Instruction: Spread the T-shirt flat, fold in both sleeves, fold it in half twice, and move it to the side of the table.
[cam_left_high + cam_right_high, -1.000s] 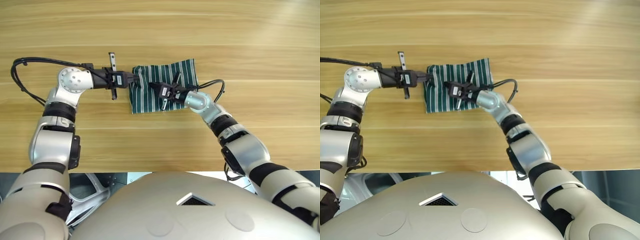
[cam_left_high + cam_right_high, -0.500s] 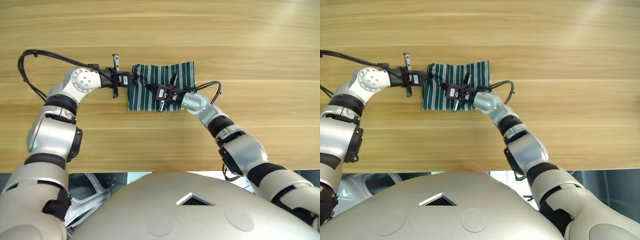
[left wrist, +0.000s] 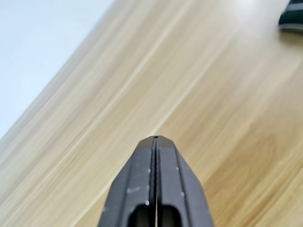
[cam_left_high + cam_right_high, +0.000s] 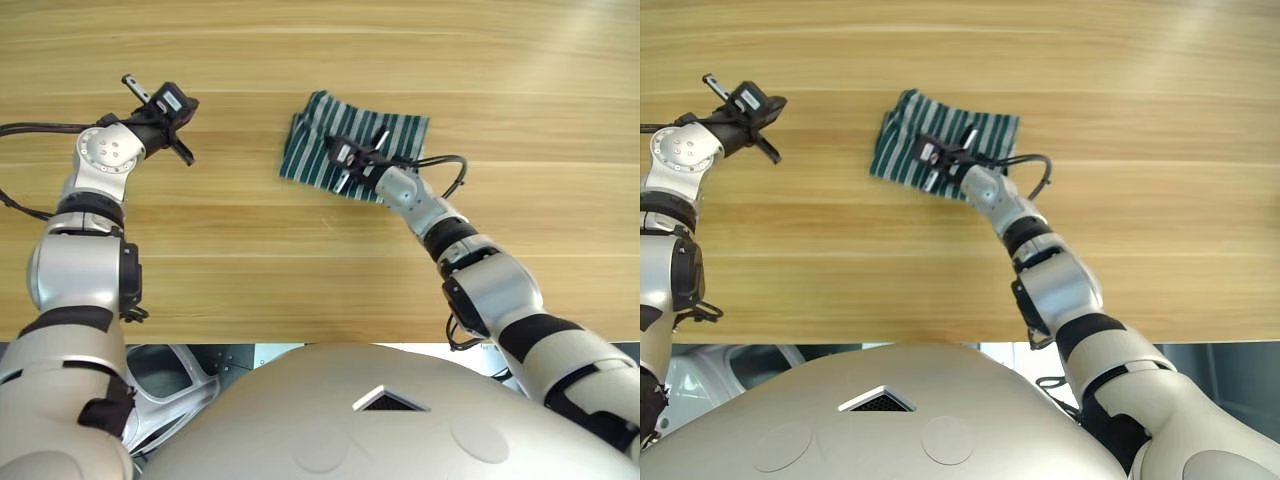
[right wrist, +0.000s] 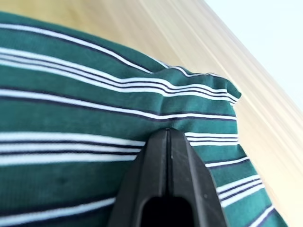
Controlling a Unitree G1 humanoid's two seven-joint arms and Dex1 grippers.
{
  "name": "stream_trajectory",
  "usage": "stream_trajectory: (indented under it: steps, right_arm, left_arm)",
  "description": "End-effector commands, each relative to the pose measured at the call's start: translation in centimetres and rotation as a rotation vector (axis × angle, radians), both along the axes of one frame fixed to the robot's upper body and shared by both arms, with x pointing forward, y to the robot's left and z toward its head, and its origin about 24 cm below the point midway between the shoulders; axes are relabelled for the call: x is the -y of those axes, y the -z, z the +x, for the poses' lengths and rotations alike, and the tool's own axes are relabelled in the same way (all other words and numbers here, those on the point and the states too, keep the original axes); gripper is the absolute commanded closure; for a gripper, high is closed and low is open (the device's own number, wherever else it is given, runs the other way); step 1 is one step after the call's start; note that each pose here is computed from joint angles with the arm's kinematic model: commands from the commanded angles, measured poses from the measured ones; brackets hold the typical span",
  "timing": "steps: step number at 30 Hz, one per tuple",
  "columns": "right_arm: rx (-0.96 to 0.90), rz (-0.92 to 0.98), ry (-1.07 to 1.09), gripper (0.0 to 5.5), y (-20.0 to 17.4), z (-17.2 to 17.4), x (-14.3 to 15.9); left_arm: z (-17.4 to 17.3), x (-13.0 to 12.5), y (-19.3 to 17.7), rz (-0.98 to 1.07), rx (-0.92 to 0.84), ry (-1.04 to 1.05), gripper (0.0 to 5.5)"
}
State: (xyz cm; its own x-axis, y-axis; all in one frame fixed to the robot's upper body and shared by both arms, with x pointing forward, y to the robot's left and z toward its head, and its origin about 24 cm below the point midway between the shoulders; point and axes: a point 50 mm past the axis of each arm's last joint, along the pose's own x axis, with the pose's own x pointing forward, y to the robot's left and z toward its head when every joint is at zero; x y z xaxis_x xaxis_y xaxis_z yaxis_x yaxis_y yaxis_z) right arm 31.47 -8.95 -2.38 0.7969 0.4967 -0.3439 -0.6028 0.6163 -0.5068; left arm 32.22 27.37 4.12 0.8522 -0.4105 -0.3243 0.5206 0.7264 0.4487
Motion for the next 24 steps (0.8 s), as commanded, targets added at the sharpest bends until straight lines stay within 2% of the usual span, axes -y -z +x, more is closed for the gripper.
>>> stream_trajectory:
  steps: [1, 3, 6, 9, 13, 15, 20, 24]
  right_arm:
    - [-0.275, -0.159, 0.515, 5.48, 4.2, -2.8, 12.0]
    - [-0.282, -0.162, 0.711, 5.48, 3.8, -3.6, 16.2]
    - [-0.269, -0.141, 0.974, 5.48, 2.8, -5.3, 21.7]
    - [-0.238, -0.104, 1.123, 5.48, 1.7, -6.2, 24.7]
    - [-0.172, -0.017, 1.139, 5.48, 0.3, -4.7, 24.8]
    - [-0.076, 0.062, 1.135, 5.48, -1.4, -3.1, 24.5]
    - [0.33, 0.28, 1.207, 5.48, -9.0, -0.2, 27.0]
    - [0.651, 0.422, 1.111, 5.48, -15.6, 1.3, 27.1]
  left_arm:
    - [-0.8, -0.5, -0.7, -0.472, 0.132, -0.055, 5.5]
    - [-1.4, -1.1, -0.8, -0.656, 0.188, -0.087, 5.5]
    - [-2.9, -1.7, 0.6, -0.815, 0.224, -0.14, 5.5]
    - [-4.5, -1.7, 3.0, -0.9, 0.192, -0.254, 5.5]
    - [-6.0, -1.8, 5.6, -0.95, 0.129, -0.431, 5.5]
    - [-6.5, -1.9, 6.4, -0.968, 0.103, -0.517, 5.5]
    - [-7.2, -2.8, 7.6, -0.987, 0.066, -0.718, 5.5]
    - [-7.8, -2.3, 8.8, -1.001, 0.019, -0.8, 5.5]
